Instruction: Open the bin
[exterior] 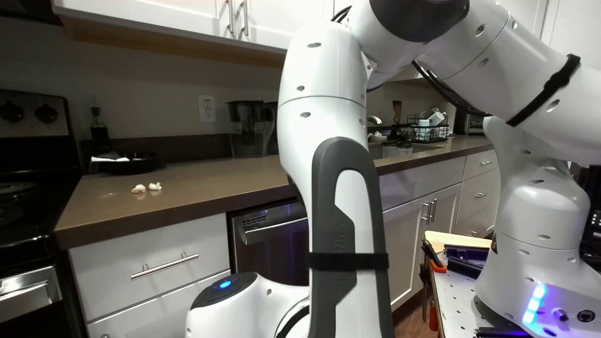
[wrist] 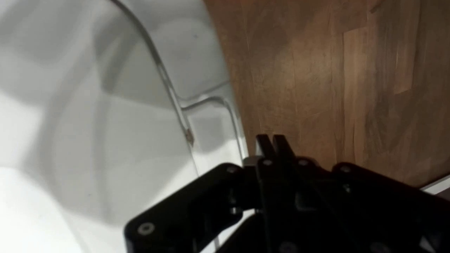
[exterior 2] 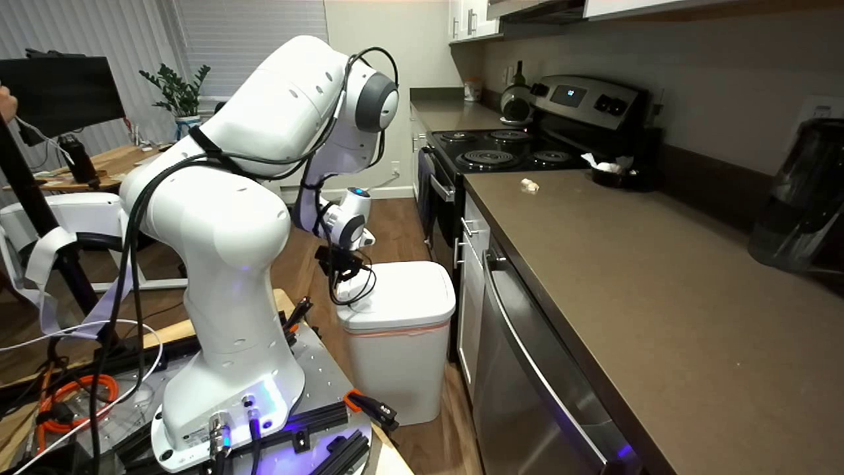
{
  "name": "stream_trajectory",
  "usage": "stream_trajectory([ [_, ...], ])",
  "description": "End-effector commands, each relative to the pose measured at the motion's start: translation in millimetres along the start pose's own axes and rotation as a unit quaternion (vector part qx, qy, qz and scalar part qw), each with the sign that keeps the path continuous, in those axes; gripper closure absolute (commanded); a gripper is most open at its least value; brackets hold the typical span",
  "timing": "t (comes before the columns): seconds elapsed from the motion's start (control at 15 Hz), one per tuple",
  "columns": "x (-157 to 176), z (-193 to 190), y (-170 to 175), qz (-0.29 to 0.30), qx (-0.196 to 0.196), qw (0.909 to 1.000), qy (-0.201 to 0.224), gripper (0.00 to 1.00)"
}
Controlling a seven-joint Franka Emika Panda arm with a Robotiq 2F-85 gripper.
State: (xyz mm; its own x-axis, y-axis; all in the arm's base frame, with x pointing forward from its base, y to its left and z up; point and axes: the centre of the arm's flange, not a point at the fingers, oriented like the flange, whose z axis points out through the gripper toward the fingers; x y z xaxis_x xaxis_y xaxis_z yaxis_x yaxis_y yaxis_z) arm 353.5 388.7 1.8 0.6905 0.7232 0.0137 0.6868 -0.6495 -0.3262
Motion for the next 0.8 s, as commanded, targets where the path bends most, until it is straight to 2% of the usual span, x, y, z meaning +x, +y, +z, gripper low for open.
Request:
stream_trajectory([
  [0.0,1.8,8.6,12.0,-0.027,-0.016,0.9994,0.018,0.91],
  [0.2,-3.1,16.2,17.9,-0.032,-0.021,0.9991,0.018,0.89],
  [0.33,-8.4,21.3,18.2,-0.033,-0.021,0.9991,0.013,0.93],
  [0.4,-9.9,22.7,17.1,-0.034,-0.02,0.9992,0.01,0.91],
  [0.6,-7.6,16.6,14.9,-0.038,-0.028,0.9989,0.007,0.92],
  [0.73,-4.2,7.5,15.2,-0.035,-0.031,0.9989,0.001,0.89],
])
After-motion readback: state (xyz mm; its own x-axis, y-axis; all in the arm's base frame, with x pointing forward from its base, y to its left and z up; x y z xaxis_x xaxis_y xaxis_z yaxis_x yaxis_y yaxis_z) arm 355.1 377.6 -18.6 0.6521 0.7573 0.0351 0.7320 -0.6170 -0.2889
